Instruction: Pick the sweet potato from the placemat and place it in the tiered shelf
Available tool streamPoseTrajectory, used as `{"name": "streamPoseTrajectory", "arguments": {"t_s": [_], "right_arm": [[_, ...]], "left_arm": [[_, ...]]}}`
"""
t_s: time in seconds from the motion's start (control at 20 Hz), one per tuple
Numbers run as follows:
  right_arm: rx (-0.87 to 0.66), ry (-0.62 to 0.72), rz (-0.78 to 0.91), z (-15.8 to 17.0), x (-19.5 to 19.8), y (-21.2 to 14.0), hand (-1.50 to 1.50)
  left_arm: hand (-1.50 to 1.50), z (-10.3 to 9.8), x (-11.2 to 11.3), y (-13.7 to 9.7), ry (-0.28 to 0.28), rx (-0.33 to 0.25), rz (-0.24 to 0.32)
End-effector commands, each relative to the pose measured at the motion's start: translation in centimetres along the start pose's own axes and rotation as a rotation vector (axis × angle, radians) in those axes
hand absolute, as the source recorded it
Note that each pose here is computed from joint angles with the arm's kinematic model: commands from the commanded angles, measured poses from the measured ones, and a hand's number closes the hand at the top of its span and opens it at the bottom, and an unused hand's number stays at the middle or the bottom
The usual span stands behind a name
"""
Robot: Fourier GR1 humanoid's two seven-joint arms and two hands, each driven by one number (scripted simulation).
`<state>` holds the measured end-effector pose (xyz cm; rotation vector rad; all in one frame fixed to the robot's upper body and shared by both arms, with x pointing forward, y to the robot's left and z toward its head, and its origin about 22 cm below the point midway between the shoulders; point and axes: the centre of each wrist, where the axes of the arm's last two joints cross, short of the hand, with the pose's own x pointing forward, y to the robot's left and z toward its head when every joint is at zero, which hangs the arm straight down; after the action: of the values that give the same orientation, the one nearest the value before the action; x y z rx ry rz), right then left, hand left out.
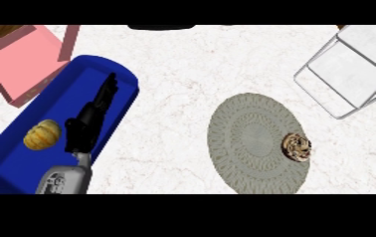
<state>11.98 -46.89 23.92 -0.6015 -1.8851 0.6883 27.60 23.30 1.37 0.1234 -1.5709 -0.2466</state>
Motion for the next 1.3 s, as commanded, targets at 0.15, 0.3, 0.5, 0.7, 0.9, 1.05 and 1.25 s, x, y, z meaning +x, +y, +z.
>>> {"name": "streamPoseTrajectory", "arguments": {"t_s": [0.15, 0.3, 0.5, 0.7, 0.9, 1.05, 1.25], "right_arm": [[-0.124, 0.019, 0.007, -3.8, 1.8, -2.9, 1.5], [-0.144, 0.055, 0.007, -4.9, 1.6, -4.5, 1.5], [-0.19, 0.032, 0.022, -6.2, 2.9, -5.7, 1.5], [-0.267, 0.046, 0.064, -9.8, 3.1, -6.4, 1.5], [-0.248, 0.021, 0.092, -11.7, 1.0, -5.4, 1.5], [-0.29, -0.029, 0.18, -11.4, -0.7, -3.9, 1.5], [-0.276, -0.031, 0.161, -14.1, 0.0, -2.5, 1.5]], "left_arm": [[0.0, -1.1, 0.0, -1.0, -0.014, -0.009, -0.001], [0.0, -1.7, -0.8, -1.1, -0.007, -0.007, 0.004], [0.0, -1.3, 2.0, -0.7, -0.004, -0.026, 0.001], [0.0, -1.2, 0.1, -1.2, -0.016, -0.031, -0.004], [0.0, -1.6, 2.6, -0.2, -0.031, -0.041, -0.007], [0.0, -0.5, 0.8, -1.4, -0.015, -0.017, -0.02], [0.0, -0.3, 1.4, -1.7, -0.012, -0.024, 0.015]]}}
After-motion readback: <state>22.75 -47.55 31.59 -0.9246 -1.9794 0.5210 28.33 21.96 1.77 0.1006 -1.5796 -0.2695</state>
